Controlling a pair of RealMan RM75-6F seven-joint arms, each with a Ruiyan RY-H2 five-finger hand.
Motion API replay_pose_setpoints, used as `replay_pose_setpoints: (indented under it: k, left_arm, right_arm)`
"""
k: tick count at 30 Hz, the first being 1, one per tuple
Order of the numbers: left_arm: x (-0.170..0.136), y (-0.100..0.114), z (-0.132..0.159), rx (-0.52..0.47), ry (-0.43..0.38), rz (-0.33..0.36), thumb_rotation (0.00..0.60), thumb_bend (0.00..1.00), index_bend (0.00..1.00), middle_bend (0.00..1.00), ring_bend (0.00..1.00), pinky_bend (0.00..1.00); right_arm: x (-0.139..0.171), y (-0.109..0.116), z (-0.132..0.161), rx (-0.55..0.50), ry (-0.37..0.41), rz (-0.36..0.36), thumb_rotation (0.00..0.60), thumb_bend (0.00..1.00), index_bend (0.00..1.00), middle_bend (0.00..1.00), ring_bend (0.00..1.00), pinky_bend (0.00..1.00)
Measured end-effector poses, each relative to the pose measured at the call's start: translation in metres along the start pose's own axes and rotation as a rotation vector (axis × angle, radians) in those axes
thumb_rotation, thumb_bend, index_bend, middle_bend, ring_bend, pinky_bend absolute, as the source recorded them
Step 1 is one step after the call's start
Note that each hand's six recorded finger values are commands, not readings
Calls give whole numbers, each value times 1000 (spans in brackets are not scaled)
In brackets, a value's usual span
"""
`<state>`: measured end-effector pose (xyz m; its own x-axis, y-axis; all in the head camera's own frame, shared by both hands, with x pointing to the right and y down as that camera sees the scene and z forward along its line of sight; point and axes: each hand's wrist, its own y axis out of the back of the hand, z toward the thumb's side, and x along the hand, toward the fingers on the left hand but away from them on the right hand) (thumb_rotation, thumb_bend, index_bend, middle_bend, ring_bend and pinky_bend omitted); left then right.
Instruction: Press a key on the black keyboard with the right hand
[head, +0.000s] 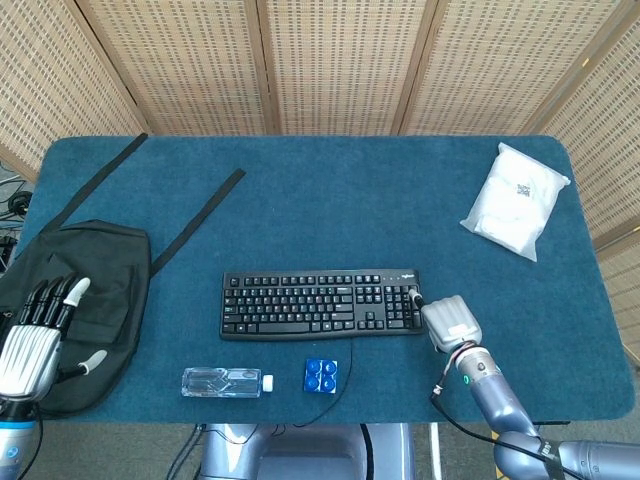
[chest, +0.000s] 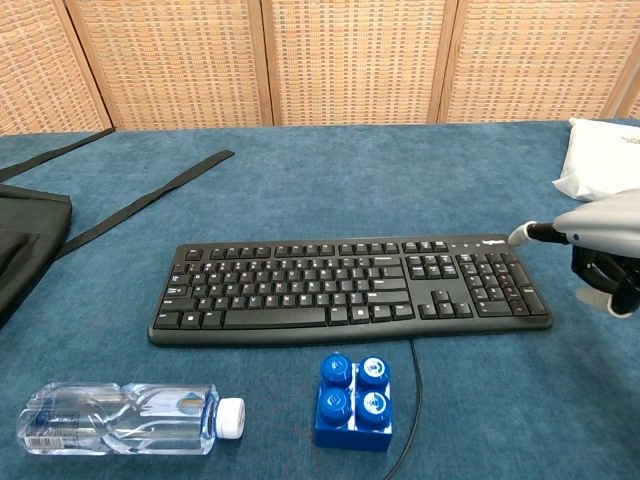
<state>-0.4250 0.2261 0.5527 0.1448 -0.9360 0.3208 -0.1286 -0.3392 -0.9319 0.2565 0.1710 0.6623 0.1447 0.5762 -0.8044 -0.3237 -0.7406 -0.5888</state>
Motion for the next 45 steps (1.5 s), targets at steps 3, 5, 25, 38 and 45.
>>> replay_pose_setpoints:
  k: [3, 5, 25, 38, 45]
  left_arm:
    - [1, -1, -1, -2, 5, -3, 600, 0, 0, 0, 0, 0]
    - [2, -1, -2, -2, 7, -4, 600, 0, 0, 0, 0, 0]
    - [3, 0, 0, -6, 2, -1, 600, 0, 0, 0, 0, 0]
    - [4, -1, -1, -8, 3, -5, 600, 0, 0, 0, 0, 0]
    - [4, -1, -1, -10, 2, -6, 600, 0, 0, 0, 0, 0]
  right_arm:
    - [-4, 0, -1, 4, -6, 7, 600, 570, 59, 740, 621, 482]
    - [-6, 0, -2, 6, -10, 11, 600, 570, 58, 740, 621, 482]
    - [-10, -14, -4, -4, -23, 41, 600, 571, 58, 740, 620, 482]
    - [-13, -19, 6, -1, -13, 47, 600, 575, 58, 740, 621, 482]
    - [-15, -20, 10, 0, -6, 48, 600, 571, 58, 740, 621, 482]
